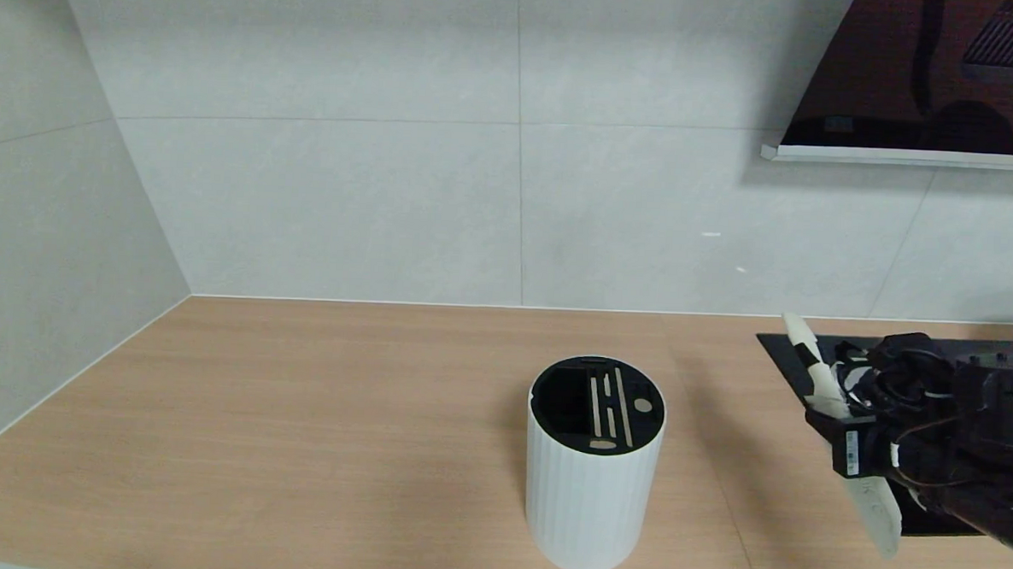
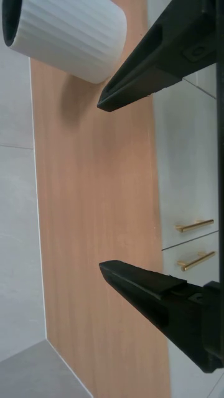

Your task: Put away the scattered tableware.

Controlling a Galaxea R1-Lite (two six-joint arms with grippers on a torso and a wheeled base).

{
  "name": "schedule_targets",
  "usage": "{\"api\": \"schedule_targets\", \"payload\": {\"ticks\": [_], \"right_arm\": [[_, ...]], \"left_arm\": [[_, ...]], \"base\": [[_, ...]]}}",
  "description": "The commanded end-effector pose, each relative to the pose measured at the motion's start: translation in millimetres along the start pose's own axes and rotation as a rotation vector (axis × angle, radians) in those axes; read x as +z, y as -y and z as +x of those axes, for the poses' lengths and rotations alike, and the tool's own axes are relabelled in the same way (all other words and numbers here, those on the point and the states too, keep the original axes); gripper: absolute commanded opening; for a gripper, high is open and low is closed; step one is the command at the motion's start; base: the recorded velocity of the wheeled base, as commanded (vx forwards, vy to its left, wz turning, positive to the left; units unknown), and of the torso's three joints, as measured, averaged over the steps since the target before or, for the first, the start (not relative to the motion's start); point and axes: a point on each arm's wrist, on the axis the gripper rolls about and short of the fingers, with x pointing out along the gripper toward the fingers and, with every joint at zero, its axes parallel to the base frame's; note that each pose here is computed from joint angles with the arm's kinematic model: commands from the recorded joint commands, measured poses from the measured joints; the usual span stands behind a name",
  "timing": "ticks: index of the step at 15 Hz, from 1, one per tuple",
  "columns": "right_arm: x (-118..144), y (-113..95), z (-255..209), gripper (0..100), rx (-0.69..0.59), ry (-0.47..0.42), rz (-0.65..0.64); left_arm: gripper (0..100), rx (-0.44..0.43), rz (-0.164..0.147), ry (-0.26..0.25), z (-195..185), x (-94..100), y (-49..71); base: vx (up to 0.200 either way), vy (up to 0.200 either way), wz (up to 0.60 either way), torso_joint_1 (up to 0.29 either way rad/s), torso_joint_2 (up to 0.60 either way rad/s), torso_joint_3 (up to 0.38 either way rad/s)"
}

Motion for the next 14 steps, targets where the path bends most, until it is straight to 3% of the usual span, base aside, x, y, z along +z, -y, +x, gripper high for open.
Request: {"api": "schedule_targets", "payload": {"ticks": [1, 2, 3, 4, 7, 9, 11, 14], "right_arm": [[34.5, -1.8, -38.8, 0, 0.027, 0.148, 0.009], [43.5, -2.6, -46.5, 0, 0.037, 0.162, 0.009], [43.5, -2.6, -46.5, 0, 0.037, 0.162, 0.009], [64.0, -8.2, -57.2, 0, 0.070, 0.179, 0.002], [83.0, -22.9, -58.0, 0, 0.128, 0.212, -0.010], [92.6, -30.6, -52.3, 0, 0.150, 0.230, -0.013], [104.9, -44.0, -46.8, 0, 0.190, 0.255, -0.020], [110.2, -67.5, -41.3, 0, 0.260, 0.258, -0.042]], "left_arm": [[100, -0.065, 0.002, 0.031, -8.0, 29.4, 0.6], [100, -0.136, -0.001, -0.012, -6.6, 38.4, 1.2], [100, -0.136, -0.001, -0.012, -6.6, 38.4, 1.2], [100, -0.344, -0.022, -0.107, 9.0, 64.3, 3.2], [100, -0.584, -0.060, -0.173, 41.0, 110.0, 5.5], [100, -0.693, -0.092, -0.222, 71.0, 134.9, 5.9], [100, -0.824, -0.135, -0.308, 105.1, 139.4, 9.9], [100, -0.953, -0.138, -0.352, 150.3, 133.5, 27.2]], "base": [[0.000, 0.000, 0.00, 0.000, 0.00, 0.000], [0.000, 0.000, 0.00, 0.000, 0.00, 0.000], [0.000, 0.000, 0.00, 0.000, 0.00, 0.000], [0.000, 0.000, 0.00, 0.000, 0.00, 0.000], [0.000, 0.000, 0.00, 0.000, 0.00, 0.000], [0.000, 0.000, 0.00, 0.000, 0.00, 0.000], [0.000, 0.000, 0.00, 0.000, 0.00, 0.000], [0.000, 0.000, 0.00, 0.000, 0.00, 0.000]]}}
